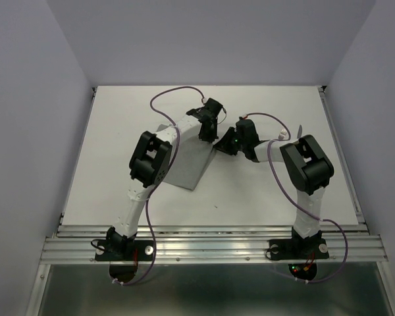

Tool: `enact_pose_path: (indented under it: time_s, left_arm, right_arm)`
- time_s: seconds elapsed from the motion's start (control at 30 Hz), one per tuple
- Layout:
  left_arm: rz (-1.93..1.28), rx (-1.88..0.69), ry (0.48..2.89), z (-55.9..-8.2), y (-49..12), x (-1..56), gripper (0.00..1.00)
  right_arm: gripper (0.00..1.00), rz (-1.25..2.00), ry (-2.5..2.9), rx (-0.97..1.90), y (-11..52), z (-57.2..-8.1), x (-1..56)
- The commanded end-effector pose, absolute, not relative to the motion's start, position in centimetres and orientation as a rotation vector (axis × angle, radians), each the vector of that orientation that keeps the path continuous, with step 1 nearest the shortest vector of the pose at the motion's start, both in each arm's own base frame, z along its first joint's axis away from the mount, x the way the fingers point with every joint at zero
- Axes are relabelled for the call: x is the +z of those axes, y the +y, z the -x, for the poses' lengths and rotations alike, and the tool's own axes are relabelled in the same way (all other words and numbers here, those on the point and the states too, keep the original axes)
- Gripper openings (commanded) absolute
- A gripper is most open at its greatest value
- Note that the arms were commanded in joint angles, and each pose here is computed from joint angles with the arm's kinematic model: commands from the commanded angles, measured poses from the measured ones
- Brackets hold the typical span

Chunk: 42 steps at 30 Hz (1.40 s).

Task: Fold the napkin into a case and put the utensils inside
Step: Smooth out the upper triangle-folded napkin at the center of the board.

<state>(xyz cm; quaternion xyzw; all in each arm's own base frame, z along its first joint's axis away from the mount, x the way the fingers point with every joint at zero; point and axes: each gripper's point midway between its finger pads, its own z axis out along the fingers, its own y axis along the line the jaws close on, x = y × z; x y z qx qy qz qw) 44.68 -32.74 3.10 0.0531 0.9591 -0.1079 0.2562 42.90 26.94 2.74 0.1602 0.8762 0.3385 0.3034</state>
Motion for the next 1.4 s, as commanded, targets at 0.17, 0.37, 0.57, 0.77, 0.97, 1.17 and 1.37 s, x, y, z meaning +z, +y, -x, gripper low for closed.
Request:
enact_pose_path:
  time_s: [0.17, 0.37, 0.57, 0.77, 0.97, 1.17, 1.37]
  left_arm:
    - [-0.131, -0.302, 2.562, -44.6, -32.2, 7.1, 0.00]
    - [-0.142, -0.340, 2.557, -43.9, -32.2, 8.9, 0.00]
    - [-0.128, -0.386, 2.568, -43.1, -32.4, 9.7, 0.00]
    - [-0.131, -0.448, 2.585, -42.4, -33.0, 10.1, 0.00]
    - [-0.139, -0.448, 2.639, -42.1, -33.3, 8.1, 0.17]
    - [-0.116, -0.388, 2.591, -43.3, -32.1, 10.3, 0.32]
    - [-0.060, -0.344, 2.544, -45.0, -30.1, 12.1, 0.39]
  right_arm:
    - [0.02, -0.464, 2.488, 0.658, 24.3, -40.3, -2.5]
    - [0.01, -0.467, 2.475, 0.668, 24.6, -40.9, -2.2]
    - [0.01, -0.472, 2.463, 0.673, 24.9, -41.6, -1.8]
    - [0.01, -0.479, 2.468, 0.660, 24.9, -41.8, -2.1]
    - [0.01, -0.490, 2.466, 0.635, 24.5, -41.8, -2.2]
    - [0.02, -0.487, 2.470, 0.614, 24.0, -41.3, -2.3]
    - [0.03, -0.486, 2.479, 0.606, 23.8, -41.0, -2.6]
